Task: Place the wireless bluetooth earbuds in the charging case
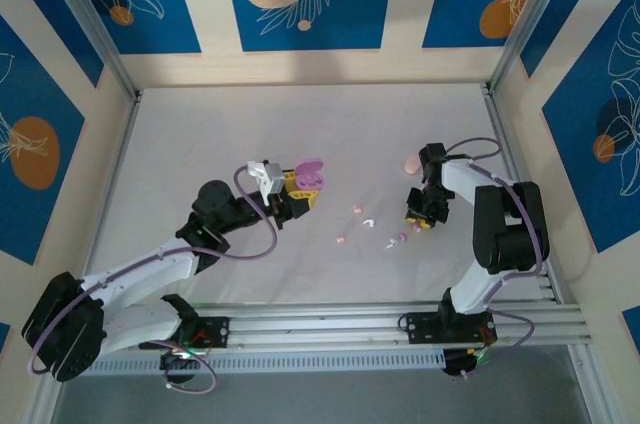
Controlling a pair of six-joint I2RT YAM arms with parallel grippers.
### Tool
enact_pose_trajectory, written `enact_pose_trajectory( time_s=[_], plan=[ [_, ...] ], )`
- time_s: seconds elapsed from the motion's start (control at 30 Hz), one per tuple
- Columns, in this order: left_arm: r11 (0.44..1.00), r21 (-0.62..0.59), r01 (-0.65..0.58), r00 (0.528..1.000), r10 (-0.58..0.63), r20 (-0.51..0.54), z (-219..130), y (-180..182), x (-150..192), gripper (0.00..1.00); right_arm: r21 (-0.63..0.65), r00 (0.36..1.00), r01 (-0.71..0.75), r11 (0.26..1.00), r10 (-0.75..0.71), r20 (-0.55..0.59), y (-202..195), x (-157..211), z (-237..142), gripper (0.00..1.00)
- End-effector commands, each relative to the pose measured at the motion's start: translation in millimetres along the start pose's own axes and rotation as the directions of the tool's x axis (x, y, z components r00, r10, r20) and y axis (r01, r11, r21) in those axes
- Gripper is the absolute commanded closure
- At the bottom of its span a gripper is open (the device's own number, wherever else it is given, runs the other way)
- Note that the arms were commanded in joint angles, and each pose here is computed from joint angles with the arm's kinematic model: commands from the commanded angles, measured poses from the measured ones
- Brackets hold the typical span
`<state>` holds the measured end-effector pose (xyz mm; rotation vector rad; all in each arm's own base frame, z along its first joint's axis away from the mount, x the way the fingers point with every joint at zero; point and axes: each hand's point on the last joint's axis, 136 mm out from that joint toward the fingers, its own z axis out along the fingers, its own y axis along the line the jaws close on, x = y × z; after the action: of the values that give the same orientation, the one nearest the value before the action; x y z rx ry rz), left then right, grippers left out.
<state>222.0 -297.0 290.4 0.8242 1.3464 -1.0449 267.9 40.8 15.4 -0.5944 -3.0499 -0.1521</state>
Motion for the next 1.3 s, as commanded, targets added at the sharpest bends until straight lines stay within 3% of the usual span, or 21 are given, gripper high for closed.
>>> enact_pose_trajectory(
  time_s=[0.0, 0.6, 0.73, 0.8, 0.93, 1.03, 1.13, 1.27],
  plan=[
    [0.999, 0.015, -0.034, 0.998, 0.033, 0.048, 1.5, -6.4, -20.9, 0.75, 0.009, 1.000, 0.014, 1.000, -0.014, -0.027, 0.9, 6.6, -4.1, 0.73],
    [0.999, 0.008, -0.031, 0.999, 0.031, 0.042, 1.3, -4.9, -18.4, 0.75, -0.004, 1.000, 0.015, 1.000, -0.015, -0.011, 3.2, 6.6, -9.0, 0.81],
    [1.000, 0.000, -0.031, 0.999, 0.031, 0.042, 0.8, -3.9, -18.6, 0.75, -0.113, 1.000, 0.014, 0.993, -0.012, 0.018, 19.7, 8.2, -27.9, 0.81],
    [1.000, -0.010, -0.030, 0.999, 0.030, 0.042, 0.5, -2.4, -18.4, 0.75, -0.265, 1.000, 0.010, 0.964, -0.002, 0.031, 40.9, 10.0, -46.2, 0.81],
    [0.999, -0.028, -0.041, 0.998, 0.042, 0.039, 0.3, 0.9, -17.5, 0.75, -0.639, 0.999, 0.044, 0.768, -0.024, 0.040, 95.8, 18.6, -102.8, 0.81],
    [0.998, -0.034, -0.048, 0.998, 0.049, 0.037, -0.4, 1.4, -17.1, 0.75, -0.835, 0.994, 0.086, 0.544, -0.103, 0.036, 127.6, 29.0, -153.1, 0.81],
    [0.998, -0.040, -0.053, 0.998, 0.054, 0.040, -1.1, 2.1, -17.6, 0.75, -0.931, 0.979, 0.086, 0.354, -0.203, 0.013, 146.2, 40.8, -191.4, 0.81],
    [0.997, -0.047, -0.057, 0.997, 0.059, 0.047, -1.3, 3.2, -18.3, 0.75, -0.972, 0.957, 0.094, 0.217, -0.289, 0.028, 156.8, 51.8, -222.9, 0.81]
  ],
)
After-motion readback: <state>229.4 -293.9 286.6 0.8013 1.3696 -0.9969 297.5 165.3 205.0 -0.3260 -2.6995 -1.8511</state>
